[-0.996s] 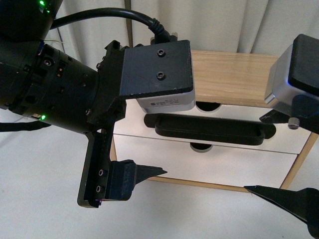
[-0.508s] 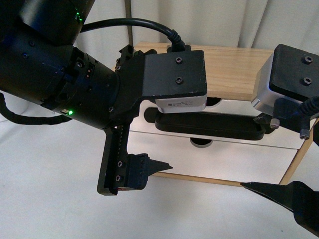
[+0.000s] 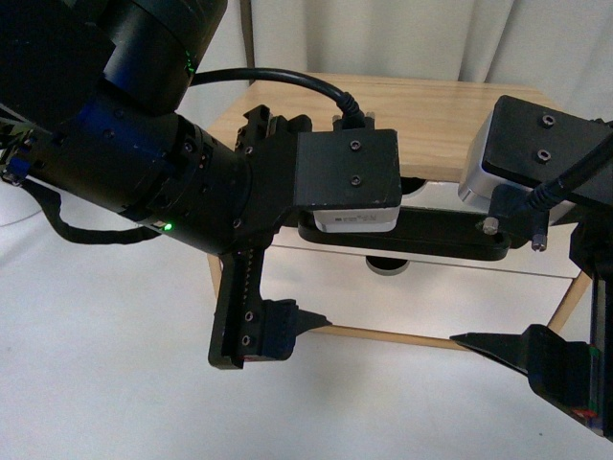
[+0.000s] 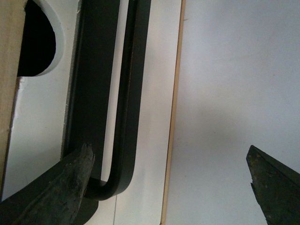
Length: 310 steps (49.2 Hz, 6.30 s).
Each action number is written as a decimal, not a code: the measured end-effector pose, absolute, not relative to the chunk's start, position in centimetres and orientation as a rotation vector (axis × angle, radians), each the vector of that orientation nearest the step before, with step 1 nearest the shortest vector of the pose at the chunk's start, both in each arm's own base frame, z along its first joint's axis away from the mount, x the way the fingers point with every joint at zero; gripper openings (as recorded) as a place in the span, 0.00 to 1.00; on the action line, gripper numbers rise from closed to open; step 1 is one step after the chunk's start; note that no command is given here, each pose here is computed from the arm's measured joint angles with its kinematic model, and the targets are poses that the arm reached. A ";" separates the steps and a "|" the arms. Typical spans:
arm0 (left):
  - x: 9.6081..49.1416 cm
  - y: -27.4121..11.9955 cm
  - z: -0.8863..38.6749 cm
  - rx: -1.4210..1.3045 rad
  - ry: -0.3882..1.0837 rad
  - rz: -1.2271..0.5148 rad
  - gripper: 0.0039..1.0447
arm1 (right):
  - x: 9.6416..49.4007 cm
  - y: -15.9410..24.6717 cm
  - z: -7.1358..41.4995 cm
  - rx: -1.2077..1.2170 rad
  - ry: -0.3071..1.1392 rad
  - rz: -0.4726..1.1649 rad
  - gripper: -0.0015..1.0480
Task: Pull drawer
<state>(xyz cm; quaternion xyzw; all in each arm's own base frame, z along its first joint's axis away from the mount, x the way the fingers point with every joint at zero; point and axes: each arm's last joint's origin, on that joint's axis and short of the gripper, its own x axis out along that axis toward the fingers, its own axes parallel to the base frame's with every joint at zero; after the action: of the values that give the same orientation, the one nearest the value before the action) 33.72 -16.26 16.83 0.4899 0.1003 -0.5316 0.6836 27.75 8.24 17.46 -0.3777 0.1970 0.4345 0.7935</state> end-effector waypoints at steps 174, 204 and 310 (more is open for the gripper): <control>26.7 -13.4 19.5 1.140 -0.007 -1.169 0.95 | 22.1 6.5 19.9 -0.755 0.233 0.984 0.91; 19.9 -5.3 21.9 0.811 -0.187 -0.579 0.95 | 17.5 1.2 23.4 -0.456 -0.001 0.522 0.91; 9.8 0.0 16.6 -0.001 -0.005 -0.002 0.04 | 9.8 0.0 16.5 -0.013 -0.001 0.001 0.01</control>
<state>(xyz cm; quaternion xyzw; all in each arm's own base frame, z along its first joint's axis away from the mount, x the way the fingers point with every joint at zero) 9.75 -0.02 16.62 -0.0007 -0.0026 -0.0008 1.0000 9.75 -0.02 16.54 -0.0066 -0.0005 0.0004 1.0000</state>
